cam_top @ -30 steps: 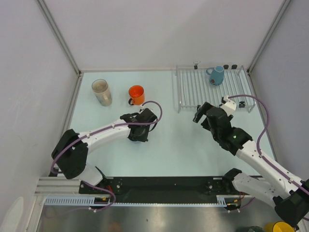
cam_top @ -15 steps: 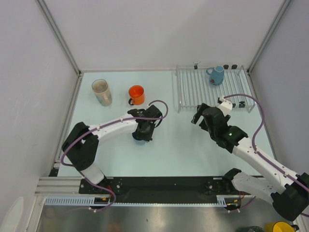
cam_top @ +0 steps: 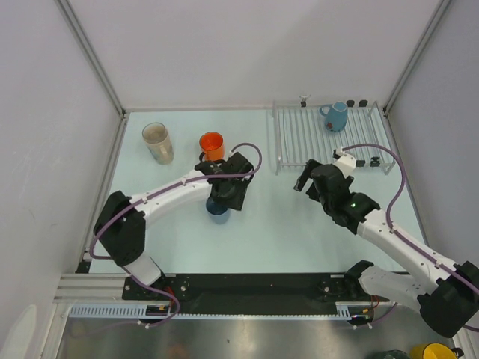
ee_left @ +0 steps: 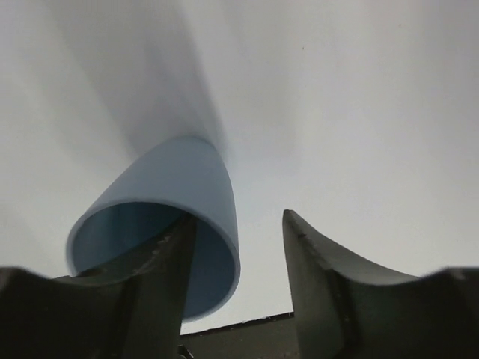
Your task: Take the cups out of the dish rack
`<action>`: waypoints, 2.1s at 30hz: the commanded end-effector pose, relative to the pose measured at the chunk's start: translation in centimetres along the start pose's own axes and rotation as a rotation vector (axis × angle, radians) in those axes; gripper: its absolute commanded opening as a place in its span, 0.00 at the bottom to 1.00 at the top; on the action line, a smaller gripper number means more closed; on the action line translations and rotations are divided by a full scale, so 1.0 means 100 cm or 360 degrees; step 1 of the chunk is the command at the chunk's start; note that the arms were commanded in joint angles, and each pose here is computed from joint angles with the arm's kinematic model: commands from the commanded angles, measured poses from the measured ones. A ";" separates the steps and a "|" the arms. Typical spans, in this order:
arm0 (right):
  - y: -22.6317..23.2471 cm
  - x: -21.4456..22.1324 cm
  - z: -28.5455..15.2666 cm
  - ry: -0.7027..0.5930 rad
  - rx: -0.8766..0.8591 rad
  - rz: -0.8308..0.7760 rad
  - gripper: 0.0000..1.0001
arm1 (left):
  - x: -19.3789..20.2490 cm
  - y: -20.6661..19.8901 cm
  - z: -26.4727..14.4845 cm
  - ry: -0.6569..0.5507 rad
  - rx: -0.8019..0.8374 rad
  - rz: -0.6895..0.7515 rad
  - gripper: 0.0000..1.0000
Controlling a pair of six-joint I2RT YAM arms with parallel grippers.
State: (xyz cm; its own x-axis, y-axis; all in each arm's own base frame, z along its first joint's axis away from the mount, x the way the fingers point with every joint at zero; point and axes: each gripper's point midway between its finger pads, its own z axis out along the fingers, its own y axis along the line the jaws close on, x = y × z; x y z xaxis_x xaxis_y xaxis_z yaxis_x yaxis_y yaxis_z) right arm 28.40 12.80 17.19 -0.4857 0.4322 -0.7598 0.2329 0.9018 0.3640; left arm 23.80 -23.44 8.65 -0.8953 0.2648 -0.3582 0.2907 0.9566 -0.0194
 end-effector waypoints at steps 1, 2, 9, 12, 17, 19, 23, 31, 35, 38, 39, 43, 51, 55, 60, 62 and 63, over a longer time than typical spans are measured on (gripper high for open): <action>0.012 -0.020 -0.002 -0.0081 -0.0041 0.0017 1.00 | -0.037 0.006 -0.046 -0.0259 -0.0010 -0.0032 0.59; 0.014 -0.026 -0.003 -0.0098 -0.0045 0.0013 1.00 | -0.043 0.010 -0.053 -0.0307 -0.0042 -0.0037 0.65; 0.017 -0.073 -0.001 -0.0151 -0.0086 0.0143 1.00 | -0.086 0.006 -0.125 -0.0693 0.0119 -0.0109 0.79; 0.018 -0.110 0.006 -0.0241 -0.0076 0.0199 1.00 | -0.094 0.001 -0.147 -0.0871 0.0252 -0.0156 0.80; 0.008 -0.142 0.044 -0.0172 0.0099 0.0292 1.00 | -0.090 -0.001 -0.164 -0.1032 0.0404 -0.0206 0.80; 0.007 -0.165 0.054 -0.0261 0.0170 0.0303 1.00 | -0.083 0.002 -0.157 -0.1016 0.0396 -0.0226 0.80; 0.008 -0.197 0.087 -0.0353 0.0303 0.0270 1.00 | -0.074 0.004 -0.151 -0.1003 0.0404 -0.0257 0.80; 0.004 -0.232 0.169 -0.0476 0.0544 -0.0028 1.00 | -0.055 0.010 -0.138 -0.0987 0.0423 -0.0294 0.80; -0.011 -0.239 0.197 -0.0495 0.0678 -0.0141 1.00 | -0.052 0.013 -0.132 -0.0986 0.0398 -0.0304 0.80; -0.024 -0.243 0.210 -0.0501 0.0721 -0.0138 1.00 | -0.051 0.015 -0.128 -0.0982 0.0377 -0.0302 0.80; -0.022 -0.246 0.213 -0.0511 0.0687 -0.0119 1.00 | -0.052 0.014 -0.126 -0.0985 0.0372 -0.0302 0.80; -0.028 -0.248 0.224 -0.0502 0.0650 -0.0049 1.00 | -0.051 0.016 -0.117 -0.0962 0.0341 -0.0292 0.80; -0.030 -0.265 0.248 -0.0515 0.0595 -0.0048 1.00 | -0.049 0.016 -0.106 -0.0940 0.0313 -0.0276 0.80; -0.038 -0.263 0.265 -0.0488 0.0570 0.0004 1.00 | -0.051 0.013 -0.101 -0.0922 0.0319 -0.0269 0.80; -0.046 -0.262 0.275 -0.0468 0.0574 0.0053 1.00 | -0.052 0.010 -0.096 -0.0898 0.0318 -0.0258 0.80; -0.049 -0.258 0.280 -0.0455 0.0583 0.0055 1.00 | -0.052 0.009 -0.094 -0.0886 0.0317 -0.0254 0.80; -0.050 -0.257 0.281 -0.0451 0.0586 0.0054 1.00 | -0.052 0.008 -0.093 -0.0881 0.0315 -0.0256 0.80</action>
State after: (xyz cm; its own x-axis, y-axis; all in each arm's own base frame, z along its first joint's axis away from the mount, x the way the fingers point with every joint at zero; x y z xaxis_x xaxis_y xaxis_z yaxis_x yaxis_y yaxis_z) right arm 62.30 -2.50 18.18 -0.2875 0.3745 -0.8815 0.5567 0.8143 0.1644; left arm 24.93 -22.28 18.52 -0.6548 -0.0164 -0.7557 0.2662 0.9307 -0.2509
